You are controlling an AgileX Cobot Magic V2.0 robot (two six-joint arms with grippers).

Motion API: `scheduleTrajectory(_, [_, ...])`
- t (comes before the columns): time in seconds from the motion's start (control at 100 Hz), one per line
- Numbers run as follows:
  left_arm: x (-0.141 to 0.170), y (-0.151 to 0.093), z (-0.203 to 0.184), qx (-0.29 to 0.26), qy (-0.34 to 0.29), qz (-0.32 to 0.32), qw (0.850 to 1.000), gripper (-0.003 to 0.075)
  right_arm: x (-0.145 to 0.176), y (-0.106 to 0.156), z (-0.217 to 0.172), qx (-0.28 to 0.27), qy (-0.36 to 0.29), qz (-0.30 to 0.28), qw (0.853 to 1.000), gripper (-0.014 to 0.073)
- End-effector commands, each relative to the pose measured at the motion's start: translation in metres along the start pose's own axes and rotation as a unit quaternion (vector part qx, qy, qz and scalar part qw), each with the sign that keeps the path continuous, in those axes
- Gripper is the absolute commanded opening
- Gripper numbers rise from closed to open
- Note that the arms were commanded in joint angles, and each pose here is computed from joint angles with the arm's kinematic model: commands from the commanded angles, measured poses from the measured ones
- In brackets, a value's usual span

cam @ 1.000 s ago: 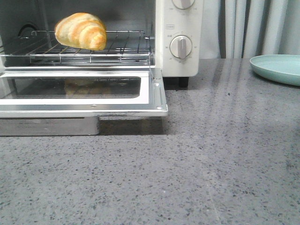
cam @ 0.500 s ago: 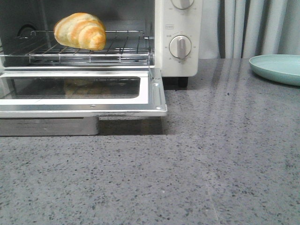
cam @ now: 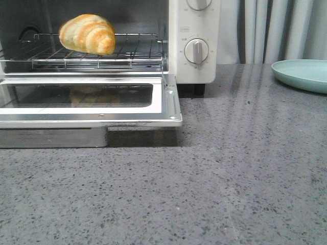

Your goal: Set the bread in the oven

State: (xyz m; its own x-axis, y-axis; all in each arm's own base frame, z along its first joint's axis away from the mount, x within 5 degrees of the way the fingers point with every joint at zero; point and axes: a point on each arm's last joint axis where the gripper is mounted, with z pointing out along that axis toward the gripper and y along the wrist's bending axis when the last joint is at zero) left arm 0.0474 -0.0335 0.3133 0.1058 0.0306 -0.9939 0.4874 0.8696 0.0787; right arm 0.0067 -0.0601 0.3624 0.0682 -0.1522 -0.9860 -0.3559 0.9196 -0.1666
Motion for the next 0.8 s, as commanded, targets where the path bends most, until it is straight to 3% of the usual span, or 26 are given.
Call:
scheduleTrajectory(0.0, [-0.013,0.004,-0.001,-0.019,-0.032,-0.014,0.999,-0.0021,-0.011,-0.001,0.001,0.004,-0.033,-0.01,0.999,-0.0069])
scheduleTrajectory(0.31, [-0.008,0.004,0.001,-0.021,-0.026,-0.015,0.999,-0.0022,-0.011,-0.001,0.001,0.004,-0.033,-0.01,0.999,-0.0069])
scheduleTrajectory(0.45, [0.002,0.013,0.002,-0.073,-0.045,0.005,0.996,-0.0021,-0.011,-0.001,0.001,0.004,-0.033,-0.01,0.999,-0.0069])
scheduleTrajectory(0.57, [0.028,0.018,0.004,-0.118,-0.006,0.101,0.988,-0.0021,-0.011,-0.001,0.001,0.005,-0.032,-0.01,0.999,-0.0069])
scheduleTrajectory(0.66, [0.053,0.021,0.002,-0.148,0.023,0.093,0.984,-0.0021,-0.011,-0.001,0.001,0.005,-0.032,-0.01,0.999,-0.0069])
scheduleTrajectory(0.79, [0.086,0.022,-0.005,-0.186,0.011,0.064,0.98,-0.0021,-0.011,-0.001,0.001,0.005,-0.032,-0.01,0.999,-0.0069])
